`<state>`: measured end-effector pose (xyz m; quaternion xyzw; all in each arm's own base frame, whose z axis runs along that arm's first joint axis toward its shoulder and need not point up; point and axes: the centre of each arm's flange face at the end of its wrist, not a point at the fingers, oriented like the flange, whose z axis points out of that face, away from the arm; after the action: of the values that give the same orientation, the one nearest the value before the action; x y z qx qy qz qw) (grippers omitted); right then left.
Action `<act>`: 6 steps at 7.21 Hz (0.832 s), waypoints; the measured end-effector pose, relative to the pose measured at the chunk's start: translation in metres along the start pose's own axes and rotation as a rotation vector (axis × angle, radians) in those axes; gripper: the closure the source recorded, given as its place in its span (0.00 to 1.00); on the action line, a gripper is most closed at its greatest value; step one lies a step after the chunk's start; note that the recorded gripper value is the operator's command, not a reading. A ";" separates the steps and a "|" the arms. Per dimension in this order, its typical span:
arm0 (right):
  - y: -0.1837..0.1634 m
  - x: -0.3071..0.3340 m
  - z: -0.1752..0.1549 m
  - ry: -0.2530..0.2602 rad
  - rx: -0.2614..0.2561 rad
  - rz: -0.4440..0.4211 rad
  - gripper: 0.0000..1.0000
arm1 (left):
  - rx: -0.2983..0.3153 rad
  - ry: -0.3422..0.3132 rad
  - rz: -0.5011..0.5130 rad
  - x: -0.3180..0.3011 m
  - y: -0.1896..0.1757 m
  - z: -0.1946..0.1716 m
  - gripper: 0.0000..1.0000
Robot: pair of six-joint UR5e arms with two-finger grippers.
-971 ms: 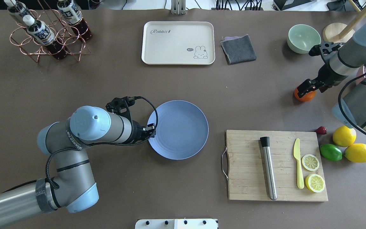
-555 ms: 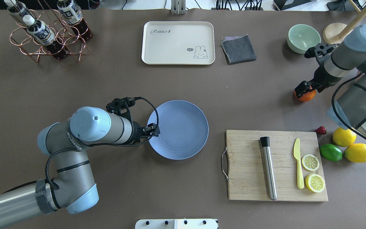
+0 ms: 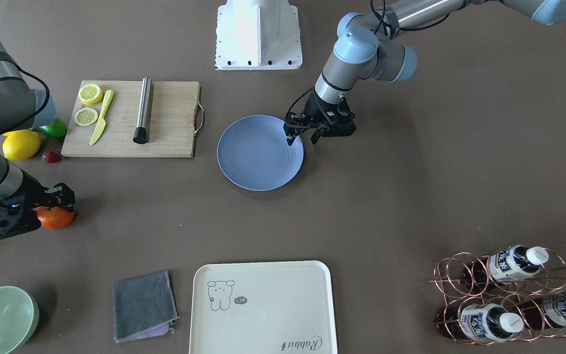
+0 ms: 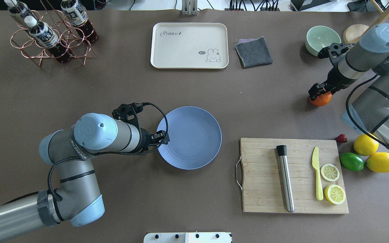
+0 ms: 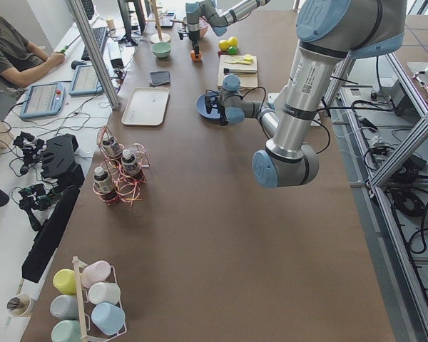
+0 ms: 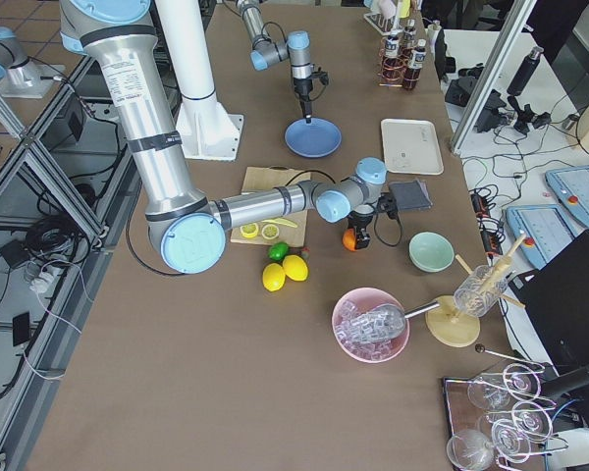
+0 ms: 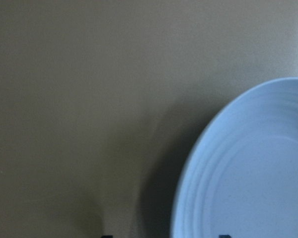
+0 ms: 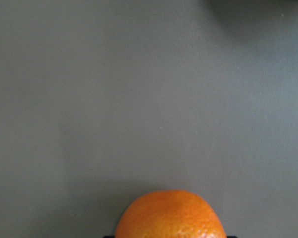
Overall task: Pick orange to plate
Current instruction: 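Carry the mandarin to the blue plate with the right gripper while the left arm withdraws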
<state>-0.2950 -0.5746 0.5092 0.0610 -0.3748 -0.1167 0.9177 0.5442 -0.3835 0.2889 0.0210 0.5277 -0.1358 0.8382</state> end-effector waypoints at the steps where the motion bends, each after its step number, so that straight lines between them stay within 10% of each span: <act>1: -0.005 -0.030 -0.025 -0.035 0.043 0.040 1.00 | 0.016 0.006 -0.004 -0.003 -0.011 -0.009 0.25; 3: -0.007 -0.158 -0.067 -0.148 0.093 0.187 1.00 | 0.071 -0.005 0.026 -0.039 -0.046 -0.041 0.25; 6: 0.032 -0.380 -0.061 -0.175 0.097 0.339 1.00 | 0.155 -0.065 0.136 -0.112 -0.094 -0.088 0.24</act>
<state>-0.5097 -0.4431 0.2162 0.0308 -0.4633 0.0527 0.8841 0.3979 -0.4351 0.3596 0.1171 0.4855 -0.1195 0.8581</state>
